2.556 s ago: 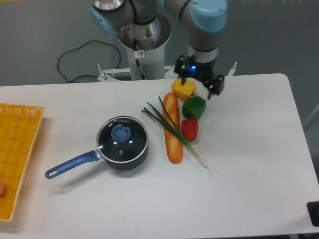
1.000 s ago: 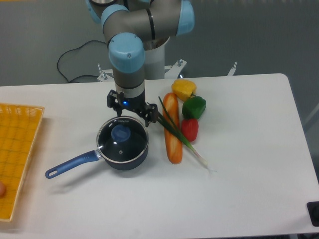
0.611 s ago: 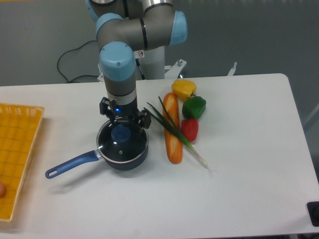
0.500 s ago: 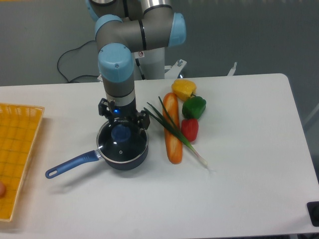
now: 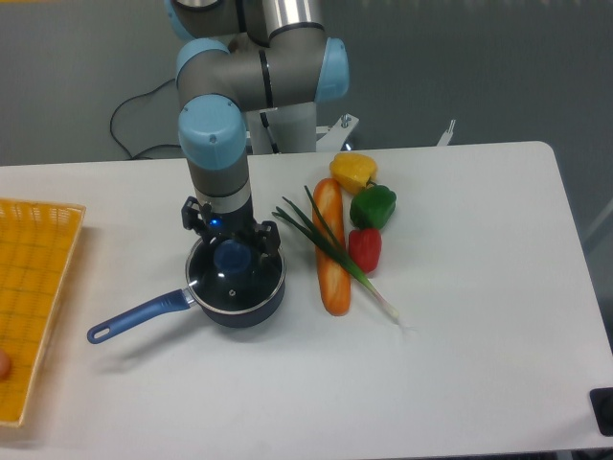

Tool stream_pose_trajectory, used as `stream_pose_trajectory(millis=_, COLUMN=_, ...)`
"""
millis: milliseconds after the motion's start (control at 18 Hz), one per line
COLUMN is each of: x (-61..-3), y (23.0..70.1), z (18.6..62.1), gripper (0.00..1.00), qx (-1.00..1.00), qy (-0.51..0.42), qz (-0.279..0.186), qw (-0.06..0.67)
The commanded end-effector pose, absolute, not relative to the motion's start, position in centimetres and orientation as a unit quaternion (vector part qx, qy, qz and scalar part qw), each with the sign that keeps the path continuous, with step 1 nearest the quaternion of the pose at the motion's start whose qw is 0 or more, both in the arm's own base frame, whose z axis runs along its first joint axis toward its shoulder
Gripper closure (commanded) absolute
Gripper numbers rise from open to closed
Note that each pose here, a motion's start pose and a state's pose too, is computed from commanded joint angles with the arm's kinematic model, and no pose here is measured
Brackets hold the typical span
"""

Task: Open the lid
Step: 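Lower the gripper onto the lid's blue knob, then close the gripper around the blue knob of the lid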

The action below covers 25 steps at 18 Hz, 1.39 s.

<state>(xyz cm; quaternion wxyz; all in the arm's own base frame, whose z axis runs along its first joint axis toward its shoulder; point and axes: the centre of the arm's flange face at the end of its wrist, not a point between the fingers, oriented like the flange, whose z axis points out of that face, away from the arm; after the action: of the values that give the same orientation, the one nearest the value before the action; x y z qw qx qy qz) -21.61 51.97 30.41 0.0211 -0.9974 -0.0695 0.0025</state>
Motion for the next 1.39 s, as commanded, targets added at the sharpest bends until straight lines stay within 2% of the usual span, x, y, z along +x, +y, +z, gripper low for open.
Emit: stream_pose_trajectory(millis=1389, x=-21.5, y=52.6, z=28.7, gripper=0.01, qx=-0.998, qy=-0.063, qz=0.009, qw=0.002)
